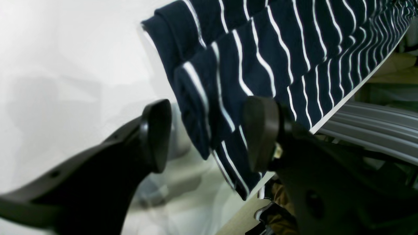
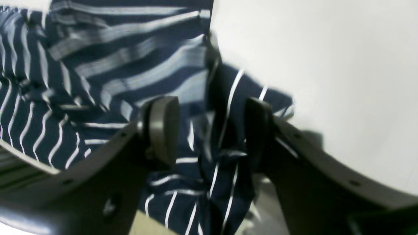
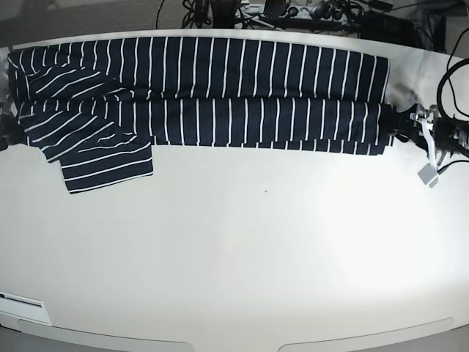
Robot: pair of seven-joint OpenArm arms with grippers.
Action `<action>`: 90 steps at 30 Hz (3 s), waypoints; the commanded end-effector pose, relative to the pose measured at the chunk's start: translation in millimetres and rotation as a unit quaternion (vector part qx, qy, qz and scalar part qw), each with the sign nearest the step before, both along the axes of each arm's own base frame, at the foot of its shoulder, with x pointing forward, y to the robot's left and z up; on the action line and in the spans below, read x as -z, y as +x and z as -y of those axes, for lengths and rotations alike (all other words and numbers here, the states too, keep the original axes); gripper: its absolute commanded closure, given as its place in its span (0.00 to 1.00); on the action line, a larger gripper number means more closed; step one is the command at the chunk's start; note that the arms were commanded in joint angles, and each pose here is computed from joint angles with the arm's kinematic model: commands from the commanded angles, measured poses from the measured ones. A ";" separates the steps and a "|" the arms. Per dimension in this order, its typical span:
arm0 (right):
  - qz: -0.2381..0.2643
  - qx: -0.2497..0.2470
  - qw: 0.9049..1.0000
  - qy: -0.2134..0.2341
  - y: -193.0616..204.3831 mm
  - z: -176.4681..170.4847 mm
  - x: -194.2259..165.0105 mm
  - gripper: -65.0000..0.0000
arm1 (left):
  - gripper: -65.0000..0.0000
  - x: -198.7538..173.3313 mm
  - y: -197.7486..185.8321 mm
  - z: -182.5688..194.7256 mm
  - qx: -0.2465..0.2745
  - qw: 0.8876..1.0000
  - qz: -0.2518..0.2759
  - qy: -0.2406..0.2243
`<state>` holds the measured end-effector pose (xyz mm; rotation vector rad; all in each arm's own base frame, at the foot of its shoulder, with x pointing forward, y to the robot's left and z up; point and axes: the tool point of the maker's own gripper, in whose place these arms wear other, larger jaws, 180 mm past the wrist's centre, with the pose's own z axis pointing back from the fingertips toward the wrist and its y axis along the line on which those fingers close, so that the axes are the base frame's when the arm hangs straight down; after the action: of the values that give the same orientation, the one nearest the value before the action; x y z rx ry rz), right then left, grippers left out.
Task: Fold the T-shirt properly
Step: 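Lower the folded hem with both grippers and flatten it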
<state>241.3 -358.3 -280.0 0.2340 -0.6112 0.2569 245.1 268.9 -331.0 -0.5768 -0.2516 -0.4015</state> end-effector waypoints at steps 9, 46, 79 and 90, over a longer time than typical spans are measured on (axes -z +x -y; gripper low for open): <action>0.138 -0.005 0.985 0.099 39.2 -27.1 -52.7 0.47 | 0.42 -13.0 6.9 -7.5 -0.006 1.000 0.011 0.007; 0.037 0.120 0.992 0.030 71.6 -46.7 126.4 0.47 | 0.42 -1.5 8.1 20.7 -0.006 0.999 0.009 -0.034; 0.047 -0.216 0.965 0.141 19.2 -170.3 -16.5 1.00 | 0.42 -2.0 8.9 20.9 -0.007 0.999 0.011 -0.035; -0.036 -0.281 0.956 0.081 -53.3 -173.3 1.5 1.00 | 0.42 -1.9 8.9 20.9 -0.007 0.999 0.011 -0.035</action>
<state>182.5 -185.5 -292.3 0.5749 -0.4483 0.7270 246.7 241.4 -341.5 -0.6540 -0.2635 -0.3766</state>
